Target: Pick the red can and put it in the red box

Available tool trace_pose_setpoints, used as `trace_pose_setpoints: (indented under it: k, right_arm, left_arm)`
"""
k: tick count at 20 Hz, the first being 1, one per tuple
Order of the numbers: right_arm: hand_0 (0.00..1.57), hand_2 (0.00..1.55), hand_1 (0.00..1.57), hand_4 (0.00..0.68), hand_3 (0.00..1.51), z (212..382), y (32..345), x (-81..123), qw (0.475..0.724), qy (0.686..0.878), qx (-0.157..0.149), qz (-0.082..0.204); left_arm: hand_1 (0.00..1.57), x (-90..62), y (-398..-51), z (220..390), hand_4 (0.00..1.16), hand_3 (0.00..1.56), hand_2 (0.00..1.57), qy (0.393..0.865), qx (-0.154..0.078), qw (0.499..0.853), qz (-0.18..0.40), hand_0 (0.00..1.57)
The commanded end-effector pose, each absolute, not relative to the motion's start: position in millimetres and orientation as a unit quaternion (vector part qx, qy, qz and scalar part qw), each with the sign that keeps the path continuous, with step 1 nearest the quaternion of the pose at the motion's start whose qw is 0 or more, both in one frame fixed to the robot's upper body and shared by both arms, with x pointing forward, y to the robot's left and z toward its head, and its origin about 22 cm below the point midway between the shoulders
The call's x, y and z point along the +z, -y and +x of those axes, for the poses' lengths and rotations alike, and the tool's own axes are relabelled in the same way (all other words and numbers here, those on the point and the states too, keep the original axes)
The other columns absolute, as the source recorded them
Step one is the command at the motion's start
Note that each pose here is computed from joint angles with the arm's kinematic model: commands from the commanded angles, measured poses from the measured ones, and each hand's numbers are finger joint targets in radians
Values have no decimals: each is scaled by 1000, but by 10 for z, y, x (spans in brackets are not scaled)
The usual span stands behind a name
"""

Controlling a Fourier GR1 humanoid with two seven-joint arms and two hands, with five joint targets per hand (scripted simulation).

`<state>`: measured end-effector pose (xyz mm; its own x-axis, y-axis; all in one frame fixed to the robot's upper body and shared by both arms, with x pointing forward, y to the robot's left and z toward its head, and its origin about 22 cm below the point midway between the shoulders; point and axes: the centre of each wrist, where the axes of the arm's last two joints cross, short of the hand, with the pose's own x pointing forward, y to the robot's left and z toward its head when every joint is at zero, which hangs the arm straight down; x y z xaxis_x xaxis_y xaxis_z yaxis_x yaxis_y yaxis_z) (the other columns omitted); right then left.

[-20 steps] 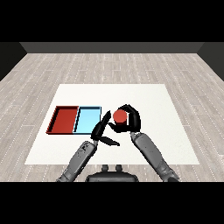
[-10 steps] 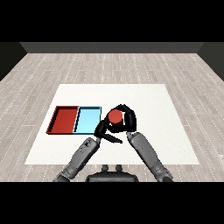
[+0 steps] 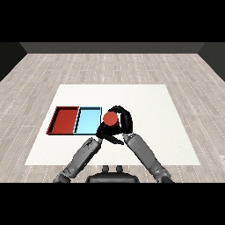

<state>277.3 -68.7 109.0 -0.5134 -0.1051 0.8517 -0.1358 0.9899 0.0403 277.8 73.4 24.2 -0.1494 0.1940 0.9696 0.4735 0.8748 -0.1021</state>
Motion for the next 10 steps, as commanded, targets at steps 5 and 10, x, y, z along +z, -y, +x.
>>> trace_pose_setpoints:
  k: [5, 10]
  right_arm:
    - [1571, 1485, 1571, 652, 1405, 2479, 570, 1062, 489, 867, 21, 90]
    - [1571, 1474, 1571, 630, 1399, 2699, 605, 981, 496, 864, 19, 82]
  left_arm:
    - [0, 217, -628, 2865, 0, 0, 0, 756, -120, 605, -218, 0]
    - [1571, 186, -705, 2756, 1141, 1502, 1571, 773, -10, 621, -130, 1571]
